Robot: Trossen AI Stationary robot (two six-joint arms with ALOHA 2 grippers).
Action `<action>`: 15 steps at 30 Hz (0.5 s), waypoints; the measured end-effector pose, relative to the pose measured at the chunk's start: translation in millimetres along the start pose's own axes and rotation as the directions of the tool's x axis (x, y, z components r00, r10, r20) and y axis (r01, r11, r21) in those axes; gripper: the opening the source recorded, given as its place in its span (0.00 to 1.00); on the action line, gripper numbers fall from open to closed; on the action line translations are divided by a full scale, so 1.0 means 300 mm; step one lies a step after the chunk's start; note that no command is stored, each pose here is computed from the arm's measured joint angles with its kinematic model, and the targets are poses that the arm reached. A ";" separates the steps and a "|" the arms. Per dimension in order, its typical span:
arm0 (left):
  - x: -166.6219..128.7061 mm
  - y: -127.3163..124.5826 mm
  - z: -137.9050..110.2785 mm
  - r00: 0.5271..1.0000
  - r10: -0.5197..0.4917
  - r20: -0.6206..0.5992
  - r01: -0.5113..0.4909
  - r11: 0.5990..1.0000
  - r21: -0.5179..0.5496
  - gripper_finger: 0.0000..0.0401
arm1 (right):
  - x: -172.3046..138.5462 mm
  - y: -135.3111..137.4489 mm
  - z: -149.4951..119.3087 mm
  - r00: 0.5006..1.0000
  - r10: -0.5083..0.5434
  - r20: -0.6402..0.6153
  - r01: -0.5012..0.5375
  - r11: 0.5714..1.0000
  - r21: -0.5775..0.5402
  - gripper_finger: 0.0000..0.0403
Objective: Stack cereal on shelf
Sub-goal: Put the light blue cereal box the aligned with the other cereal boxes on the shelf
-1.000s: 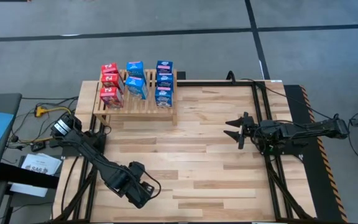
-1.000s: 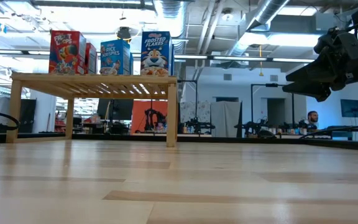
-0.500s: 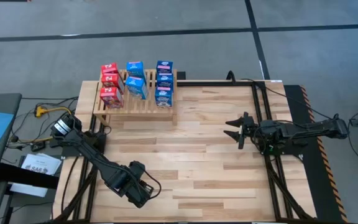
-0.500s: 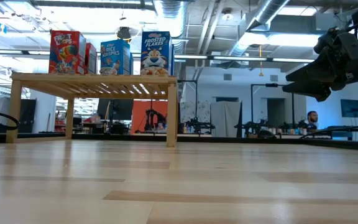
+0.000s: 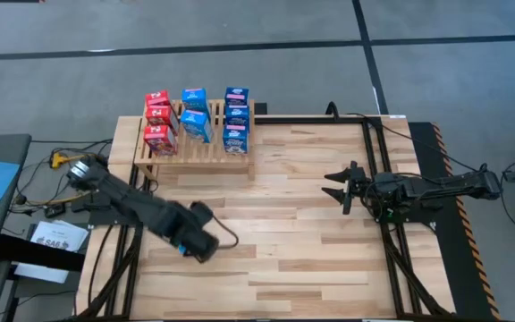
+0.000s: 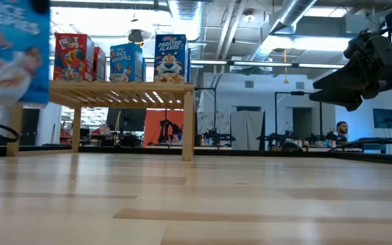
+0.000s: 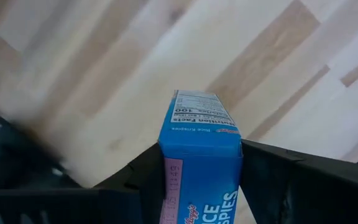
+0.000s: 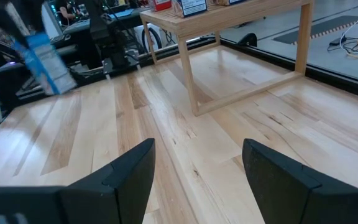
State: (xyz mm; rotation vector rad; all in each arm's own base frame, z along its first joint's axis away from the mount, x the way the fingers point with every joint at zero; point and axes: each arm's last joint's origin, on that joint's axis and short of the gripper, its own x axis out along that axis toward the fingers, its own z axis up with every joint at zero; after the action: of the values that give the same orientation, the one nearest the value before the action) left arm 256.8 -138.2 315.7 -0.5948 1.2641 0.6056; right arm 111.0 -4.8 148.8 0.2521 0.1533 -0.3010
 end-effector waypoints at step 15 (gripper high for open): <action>-0.238 0.264 0.324 0.986 0.024 0.165 -0.099 0.883 0.460 0.39 | 0.000 0.000 0.000 1.000 0.000 0.000 0.000 1.000 0.000 0.66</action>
State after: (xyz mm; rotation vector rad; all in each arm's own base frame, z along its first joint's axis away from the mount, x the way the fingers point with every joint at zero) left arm 253.4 -20.2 398.9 -0.1014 1.2277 0.3681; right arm 111.0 -4.8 149.0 0.2522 0.1530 -0.3009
